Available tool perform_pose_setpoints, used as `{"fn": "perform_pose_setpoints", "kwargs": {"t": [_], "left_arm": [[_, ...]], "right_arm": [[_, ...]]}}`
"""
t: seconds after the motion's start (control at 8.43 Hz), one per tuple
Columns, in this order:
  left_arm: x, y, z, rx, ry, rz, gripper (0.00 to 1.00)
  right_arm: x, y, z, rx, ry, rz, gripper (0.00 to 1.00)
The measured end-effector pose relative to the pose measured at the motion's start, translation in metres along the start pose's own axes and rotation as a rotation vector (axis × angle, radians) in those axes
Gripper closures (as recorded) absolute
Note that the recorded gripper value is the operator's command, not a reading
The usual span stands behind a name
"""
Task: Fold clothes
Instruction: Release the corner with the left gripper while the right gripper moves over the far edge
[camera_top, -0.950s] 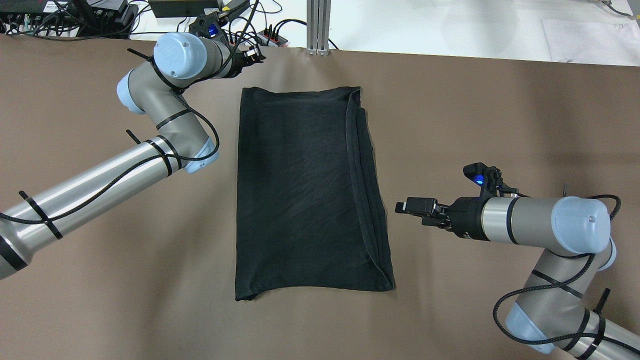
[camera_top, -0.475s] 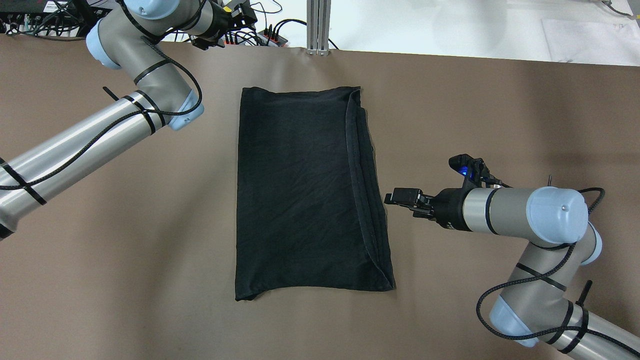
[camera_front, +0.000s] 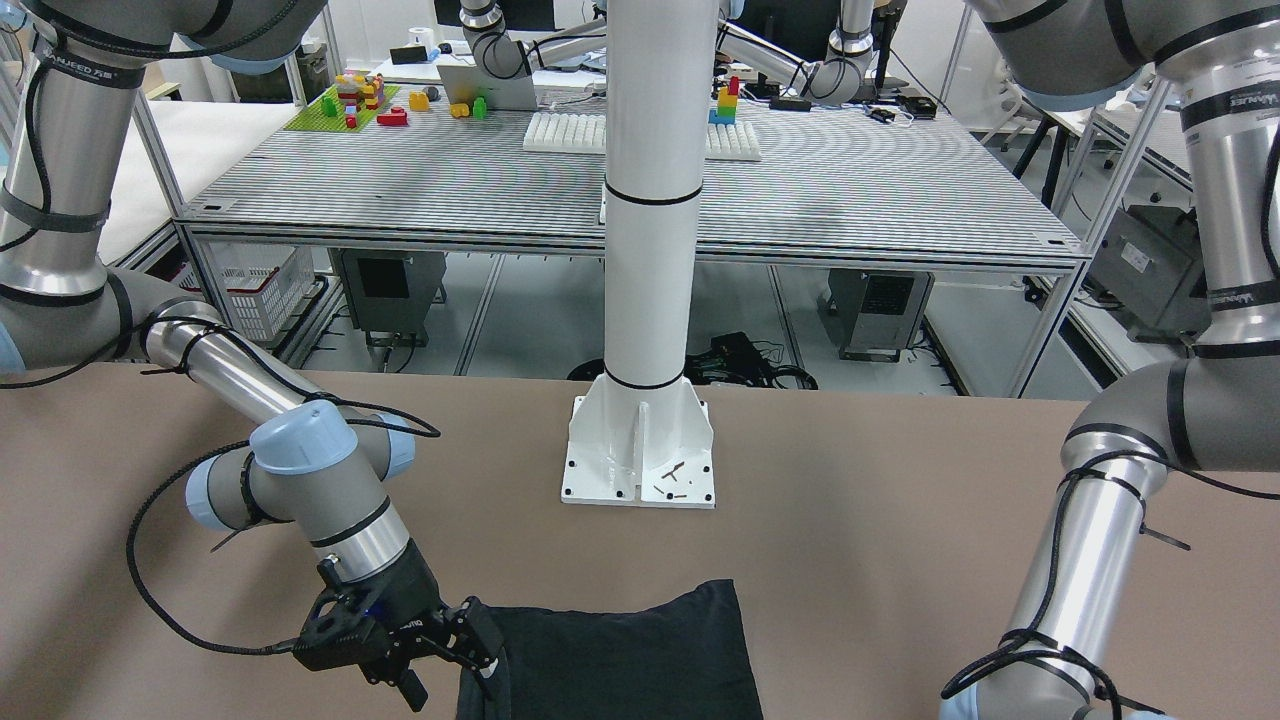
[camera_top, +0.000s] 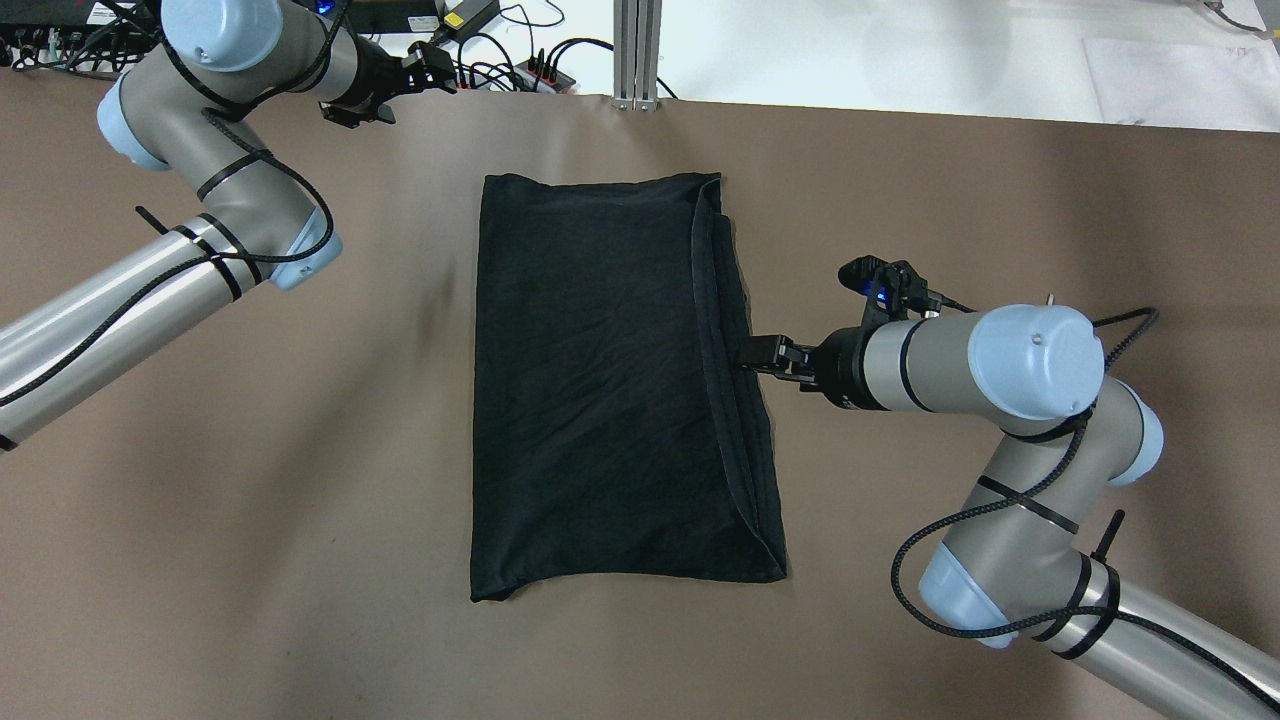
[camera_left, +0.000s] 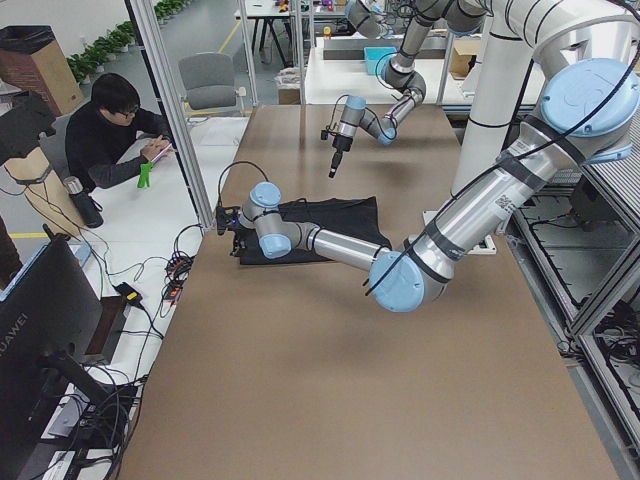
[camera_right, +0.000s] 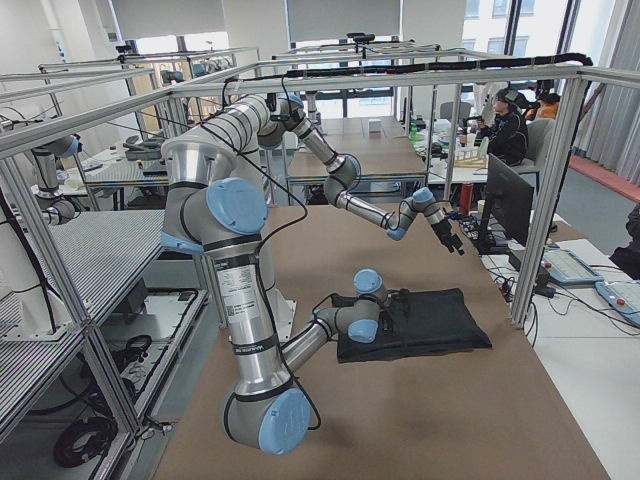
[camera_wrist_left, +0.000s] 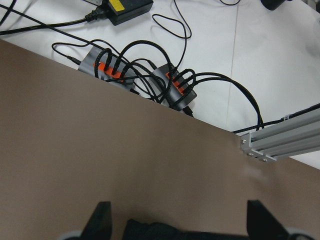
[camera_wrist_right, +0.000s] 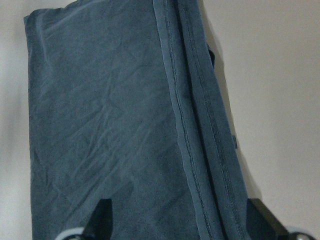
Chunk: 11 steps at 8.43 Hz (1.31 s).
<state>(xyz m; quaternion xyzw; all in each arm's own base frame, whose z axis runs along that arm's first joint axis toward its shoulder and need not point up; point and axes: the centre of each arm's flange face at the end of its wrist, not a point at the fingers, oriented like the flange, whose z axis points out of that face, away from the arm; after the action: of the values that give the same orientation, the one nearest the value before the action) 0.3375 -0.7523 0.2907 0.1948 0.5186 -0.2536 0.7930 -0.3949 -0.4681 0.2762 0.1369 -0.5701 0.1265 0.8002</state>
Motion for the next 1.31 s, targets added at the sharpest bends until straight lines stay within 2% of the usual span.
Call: {"fn": "perform_pose_setpoints", "kwargs": {"t": [0.24, 0.47, 0.71, 1.31], "left_arm": [[-0.026, 0.008, -0.008, -0.001, -0.001, 0.002, 0.05], [-0.048, 0.016, -0.019, -0.002, 0.003, 0.010, 0.05], [-0.069, 0.019, -0.029, -0.001, -0.002, 0.056, 0.05], [-0.080, 0.009, -0.038, -0.003, -0.005, 0.081, 0.05]], "right_arm": [[-0.024, -0.028, 0.005, 0.036, 0.092, -0.105, 0.06], [-0.045, -0.065, 0.042, 0.136, 0.189, -0.202, 0.06], [-0.077, -0.100, 0.091, 0.198, 0.264, -0.238, 0.07], [-0.098, -0.147, 0.162, 0.328, 0.385, -0.281, 0.12]]}}
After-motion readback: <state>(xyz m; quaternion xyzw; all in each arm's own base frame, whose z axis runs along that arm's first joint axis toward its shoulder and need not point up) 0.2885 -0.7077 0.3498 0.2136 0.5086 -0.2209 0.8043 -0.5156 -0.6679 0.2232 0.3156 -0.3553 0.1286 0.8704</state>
